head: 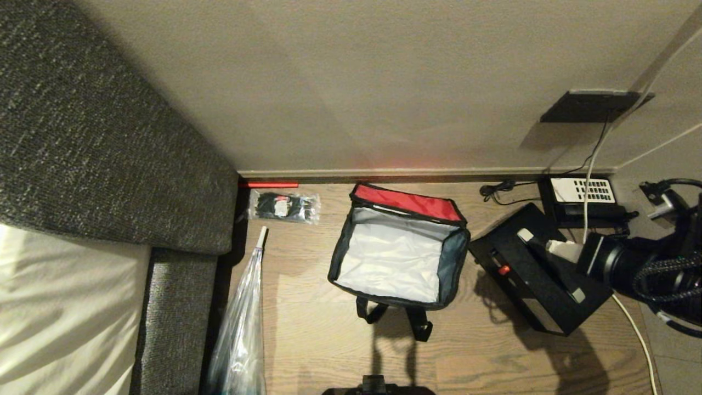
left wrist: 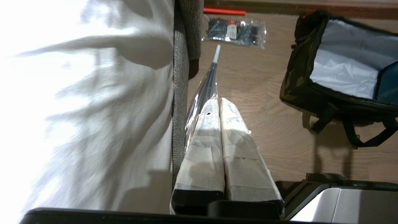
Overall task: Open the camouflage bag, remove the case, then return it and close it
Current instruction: Grip the handle again
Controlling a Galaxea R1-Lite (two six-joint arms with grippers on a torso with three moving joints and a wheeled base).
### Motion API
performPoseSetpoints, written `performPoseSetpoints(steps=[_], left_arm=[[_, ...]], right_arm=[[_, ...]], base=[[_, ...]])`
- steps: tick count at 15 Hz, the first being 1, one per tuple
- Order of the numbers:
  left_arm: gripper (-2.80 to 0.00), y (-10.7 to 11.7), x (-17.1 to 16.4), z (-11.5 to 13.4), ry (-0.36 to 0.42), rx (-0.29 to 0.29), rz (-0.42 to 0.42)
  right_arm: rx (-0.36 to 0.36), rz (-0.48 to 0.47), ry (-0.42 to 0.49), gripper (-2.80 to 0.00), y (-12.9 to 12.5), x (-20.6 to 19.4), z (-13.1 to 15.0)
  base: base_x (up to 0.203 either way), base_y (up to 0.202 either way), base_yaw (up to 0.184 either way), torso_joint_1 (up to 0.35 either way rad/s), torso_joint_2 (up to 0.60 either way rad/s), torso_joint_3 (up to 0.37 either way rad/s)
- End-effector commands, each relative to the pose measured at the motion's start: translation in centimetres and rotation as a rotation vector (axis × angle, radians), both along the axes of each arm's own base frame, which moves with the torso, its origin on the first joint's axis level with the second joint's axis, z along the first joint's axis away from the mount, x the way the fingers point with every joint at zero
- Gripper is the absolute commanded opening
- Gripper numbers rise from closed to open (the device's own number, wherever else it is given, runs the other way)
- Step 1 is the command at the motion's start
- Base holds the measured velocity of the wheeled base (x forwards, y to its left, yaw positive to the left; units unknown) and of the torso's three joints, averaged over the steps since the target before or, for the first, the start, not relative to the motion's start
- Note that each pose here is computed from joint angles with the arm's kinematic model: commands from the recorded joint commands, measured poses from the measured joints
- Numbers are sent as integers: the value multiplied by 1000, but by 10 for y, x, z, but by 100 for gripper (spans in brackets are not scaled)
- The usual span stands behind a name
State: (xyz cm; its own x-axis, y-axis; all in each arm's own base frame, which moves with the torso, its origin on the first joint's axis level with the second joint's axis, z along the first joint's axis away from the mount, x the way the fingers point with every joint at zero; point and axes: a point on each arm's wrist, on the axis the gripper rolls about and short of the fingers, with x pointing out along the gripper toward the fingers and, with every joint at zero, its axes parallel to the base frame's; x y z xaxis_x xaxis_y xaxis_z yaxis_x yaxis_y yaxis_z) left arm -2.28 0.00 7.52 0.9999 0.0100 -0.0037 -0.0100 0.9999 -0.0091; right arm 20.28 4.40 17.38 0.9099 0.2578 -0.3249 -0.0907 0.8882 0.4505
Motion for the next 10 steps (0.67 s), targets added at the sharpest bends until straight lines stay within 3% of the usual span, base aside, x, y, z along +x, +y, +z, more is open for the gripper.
performPoseSetpoints(steps=[1, 10], left_arm=[[-280, 0, 0, 0, -1, 0, 2], [-280, 0, 0, 0, -1, -3, 1]], right_arm=[[-5, 10, 38, -280, 8, 31, -21], [-1, 17, -3, -280, 9, 35, -19]], base=[[0, 0, 0, 2, 1, 196], [0, 0, 0, 2, 2, 205]])
